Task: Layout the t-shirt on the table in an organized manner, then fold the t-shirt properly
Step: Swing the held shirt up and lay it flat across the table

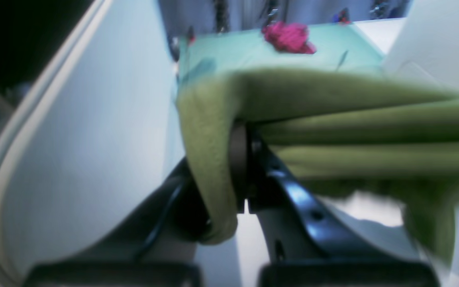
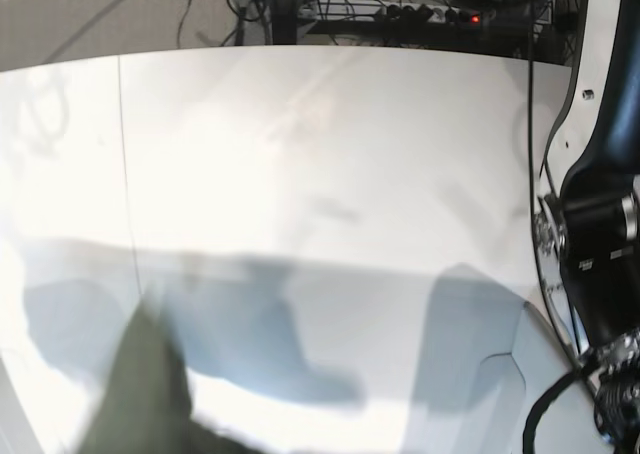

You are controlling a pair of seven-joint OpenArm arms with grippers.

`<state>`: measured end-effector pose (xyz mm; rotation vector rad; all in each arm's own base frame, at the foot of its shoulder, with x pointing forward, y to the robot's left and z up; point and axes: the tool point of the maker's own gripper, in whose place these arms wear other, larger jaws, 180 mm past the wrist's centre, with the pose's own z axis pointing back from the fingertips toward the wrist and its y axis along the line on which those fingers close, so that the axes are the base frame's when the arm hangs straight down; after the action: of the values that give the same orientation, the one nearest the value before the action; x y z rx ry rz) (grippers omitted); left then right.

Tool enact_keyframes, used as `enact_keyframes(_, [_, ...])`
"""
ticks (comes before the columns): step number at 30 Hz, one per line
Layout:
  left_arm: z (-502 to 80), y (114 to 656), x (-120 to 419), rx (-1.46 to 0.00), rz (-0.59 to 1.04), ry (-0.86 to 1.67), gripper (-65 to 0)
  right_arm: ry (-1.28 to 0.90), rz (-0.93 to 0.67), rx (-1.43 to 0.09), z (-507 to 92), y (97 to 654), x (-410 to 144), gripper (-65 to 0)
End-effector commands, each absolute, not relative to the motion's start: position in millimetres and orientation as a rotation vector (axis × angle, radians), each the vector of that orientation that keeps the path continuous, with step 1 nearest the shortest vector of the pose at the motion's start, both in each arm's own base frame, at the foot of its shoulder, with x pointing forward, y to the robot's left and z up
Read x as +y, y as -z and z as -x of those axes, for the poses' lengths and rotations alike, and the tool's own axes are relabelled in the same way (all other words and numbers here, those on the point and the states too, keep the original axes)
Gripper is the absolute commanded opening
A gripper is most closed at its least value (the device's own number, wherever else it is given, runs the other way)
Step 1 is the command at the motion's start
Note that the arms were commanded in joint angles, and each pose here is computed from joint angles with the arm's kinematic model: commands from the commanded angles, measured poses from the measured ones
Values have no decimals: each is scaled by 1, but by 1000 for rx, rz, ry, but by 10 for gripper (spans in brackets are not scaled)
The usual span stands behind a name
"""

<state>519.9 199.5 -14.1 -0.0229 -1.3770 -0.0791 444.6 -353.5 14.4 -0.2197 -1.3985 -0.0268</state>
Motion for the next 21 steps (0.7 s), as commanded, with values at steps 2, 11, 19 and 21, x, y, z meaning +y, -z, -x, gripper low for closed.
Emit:
enact_keyframes(2, [-509, 8, 198, -1446, -10, 91, -650, 18, 243, -1342, -443, 12, -354, -650])
enact_keyframes(11, [-461, 244, 186, -1013, -25, 201, -650, 5, 46, -979, -425, 236, -313, -650])
enact_keyframes(19, [-395, 358, 188, -779, -15, 204, -650, 66, -73, -737, -360, 371, -286, -650])
enact_keyframes(21, [-383, 372, 194, -741, -57, 219, -650, 71, -83, -700, -346, 386, -282, -650])
